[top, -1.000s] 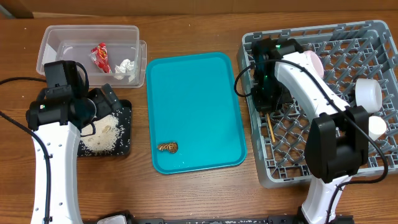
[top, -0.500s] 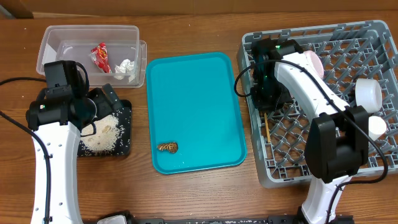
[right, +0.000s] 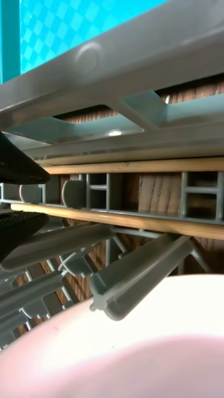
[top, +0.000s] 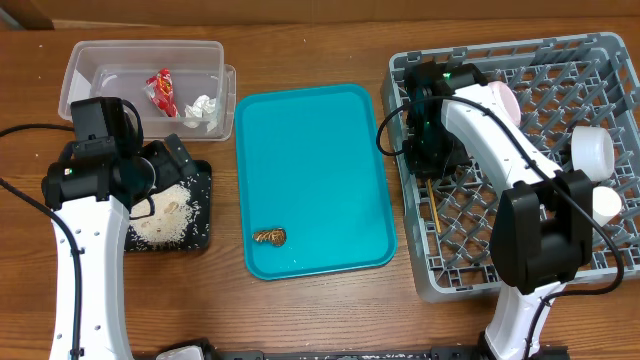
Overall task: Sort waste into correct bins and load items into the dishwasher
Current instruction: 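Carry the second chopstick to the dish rack and insert it, then reach the left gripper toward the food scrap on the teal tray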
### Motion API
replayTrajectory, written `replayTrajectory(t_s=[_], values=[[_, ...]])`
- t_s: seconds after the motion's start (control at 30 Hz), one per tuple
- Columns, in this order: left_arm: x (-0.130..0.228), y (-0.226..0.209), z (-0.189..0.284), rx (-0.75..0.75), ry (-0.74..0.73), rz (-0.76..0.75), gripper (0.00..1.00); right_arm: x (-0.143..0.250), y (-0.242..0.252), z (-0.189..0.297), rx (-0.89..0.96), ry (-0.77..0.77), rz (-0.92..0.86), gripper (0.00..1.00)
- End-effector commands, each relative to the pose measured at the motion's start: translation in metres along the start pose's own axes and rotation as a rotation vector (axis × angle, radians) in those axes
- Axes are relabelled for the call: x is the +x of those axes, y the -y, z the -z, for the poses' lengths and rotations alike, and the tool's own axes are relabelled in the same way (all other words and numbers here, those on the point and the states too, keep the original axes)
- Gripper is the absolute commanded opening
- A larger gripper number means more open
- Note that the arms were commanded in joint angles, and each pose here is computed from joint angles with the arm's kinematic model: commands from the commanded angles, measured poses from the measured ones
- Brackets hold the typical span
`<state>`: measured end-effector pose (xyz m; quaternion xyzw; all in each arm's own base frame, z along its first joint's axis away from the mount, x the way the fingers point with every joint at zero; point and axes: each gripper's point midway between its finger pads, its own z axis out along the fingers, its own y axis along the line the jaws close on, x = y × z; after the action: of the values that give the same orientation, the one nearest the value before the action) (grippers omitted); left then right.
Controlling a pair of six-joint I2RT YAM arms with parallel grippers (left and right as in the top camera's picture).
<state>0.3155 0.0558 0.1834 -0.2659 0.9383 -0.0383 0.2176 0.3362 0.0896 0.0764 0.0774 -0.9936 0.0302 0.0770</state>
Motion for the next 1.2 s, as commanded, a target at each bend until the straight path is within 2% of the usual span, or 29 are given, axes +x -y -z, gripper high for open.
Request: replayTrajectory(t_s=[0.0,0.17,0.23,0.27,0.3,0.33,0.37,0.4,0.53,0.67,0.77,0.93,1.17], values=[[-0.003,0.002,-0.001,0.010,0.001,0.006,1.00,-0.008,-0.002,0.021,-0.018,0.067,0.000,0.18],[-0.003,0.002,-0.001,0.011,0.000,0.006,1.00,-0.022,-0.005,0.080,-0.053,0.225,-0.003,0.18],[-0.003,0.002,-0.001,0.010,0.000,0.006,1.00,-0.025,-0.007,0.106,-0.074,0.291,-0.002,0.25],[-0.003,0.002,-0.001,0.011,0.000,0.006,1.00,-0.026,-0.008,0.118,-0.088,0.323,0.000,0.38],[-0.003,0.002,-0.001,0.011,0.000,0.006,1.00,-0.027,-0.009,0.132,-0.106,0.366,-0.001,0.58],[-0.003,0.002,-0.001,0.012,0.001,0.006,1.00,-0.028,-0.009,0.146,-0.123,0.409,-0.004,0.83],[-0.003,0.002,-0.001,0.012,0.000,0.006,1.00,-0.029,-0.008,0.157,-0.136,0.445,-0.008,0.91],[-0.003,0.003,-0.001,0.014,-0.004,0.005,1.00,-0.030,-0.006,0.169,-0.153,0.484,-0.014,0.93],[0.005,0.012,-0.004,0.039,-0.036,-0.029,0.99,-0.028,0.013,0.203,-0.225,0.596,-0.078,0.97],[0.022,0.029,-0.010,0.048,-0.094,-0.112,0.96,-0.020,0.053,0.220,-0.300,0.642,-0.267,0.99],[0.042,0.046,-0.018,0.052,-0.161,-0.184,0.99,-0.011,0.089,0.226,-0.375,0.653,-0.415,1.00],[0.089,0.073,-0.037,0.032,-0.320,-0.325,1.00,0.014,0.137,0.215,-0.449,0.598,-0.565,1.00],[0.160,0.100,-0.066,-0.008,-0.554,-0.497,1.00,0.031,0.151,0.204,-0.423,0.554,-0.547,1.00]])
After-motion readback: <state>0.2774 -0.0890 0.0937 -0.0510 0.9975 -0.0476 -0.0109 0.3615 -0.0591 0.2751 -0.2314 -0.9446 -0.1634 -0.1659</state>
